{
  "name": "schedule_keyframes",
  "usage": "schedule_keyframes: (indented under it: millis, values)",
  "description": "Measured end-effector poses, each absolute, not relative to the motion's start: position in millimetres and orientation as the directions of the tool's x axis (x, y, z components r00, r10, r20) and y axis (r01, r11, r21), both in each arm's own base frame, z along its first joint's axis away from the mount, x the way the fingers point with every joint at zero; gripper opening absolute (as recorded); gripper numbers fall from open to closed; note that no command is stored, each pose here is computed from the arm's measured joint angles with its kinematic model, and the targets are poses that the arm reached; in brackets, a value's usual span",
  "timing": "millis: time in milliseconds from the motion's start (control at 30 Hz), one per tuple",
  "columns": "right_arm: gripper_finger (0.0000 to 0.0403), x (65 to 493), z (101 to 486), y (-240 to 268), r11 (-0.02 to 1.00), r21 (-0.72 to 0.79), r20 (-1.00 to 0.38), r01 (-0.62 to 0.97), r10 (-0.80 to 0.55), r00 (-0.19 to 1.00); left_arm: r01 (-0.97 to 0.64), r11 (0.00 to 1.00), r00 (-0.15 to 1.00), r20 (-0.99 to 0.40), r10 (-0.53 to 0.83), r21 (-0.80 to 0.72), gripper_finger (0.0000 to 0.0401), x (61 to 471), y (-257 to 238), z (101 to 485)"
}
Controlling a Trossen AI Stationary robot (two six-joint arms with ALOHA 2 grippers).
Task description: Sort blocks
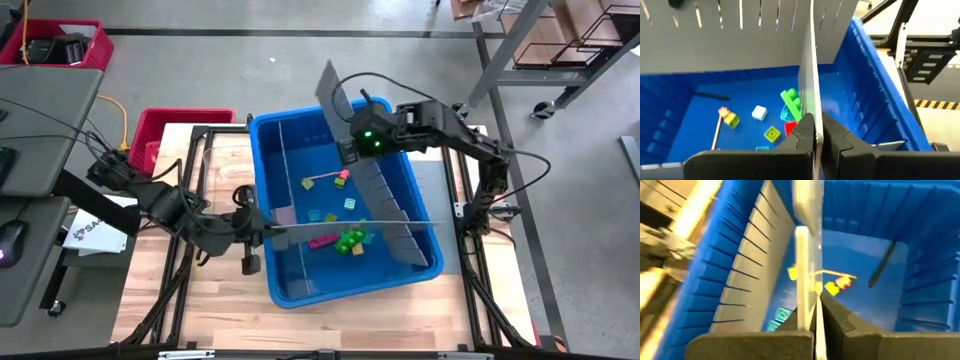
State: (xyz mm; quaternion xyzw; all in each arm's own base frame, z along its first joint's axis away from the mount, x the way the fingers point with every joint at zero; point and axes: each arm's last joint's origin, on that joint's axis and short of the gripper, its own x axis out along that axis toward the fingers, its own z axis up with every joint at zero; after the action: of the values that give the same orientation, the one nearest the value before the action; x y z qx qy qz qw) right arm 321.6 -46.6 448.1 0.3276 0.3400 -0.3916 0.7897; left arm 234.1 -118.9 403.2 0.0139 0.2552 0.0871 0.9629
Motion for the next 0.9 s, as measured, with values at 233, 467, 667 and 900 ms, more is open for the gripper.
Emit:
schedule_keyframes:
  millis: [233, 467, 667, 900]
  values:
    - [0.0001, 317.3, 448.9, -48.9, 0.487, 0.296, -0.824, 0.822, -0.304, 0.477, -0.121, 0.98, 0.901, -0.397, 0.176, 0.159, 0.0001, 230.6, -109.0, 438.3]
    - [0.0001, 332.0, 435.4, -49.0, 0.498, 0.269, -0.85, 0.824, -0.279, 0.446, -0.119, 0.965, 0.911, -0.36, 0.2, 0.235, 0.0001, 231.0, -92.0, 458.8]
    - [0.0001, 351.7, 416.6, -49.9, 0.534, 0.227, -0.877, 0.814, -0.25, 0.409, -0.13, 0.949, 0.912, -0.342, 0.228, 0.286, 0.0001, 232.4, -80.7, 466.5]
    - [0.0001, 375.5, 382.7, -60.6, 0.57, 0.155, -0.935, 0.807, -0.18, 0.307, -0.131, 0.953, 0.907, -0.354, 0.227, 0.275, 0.0, 236.5, -70.6, 466.0]
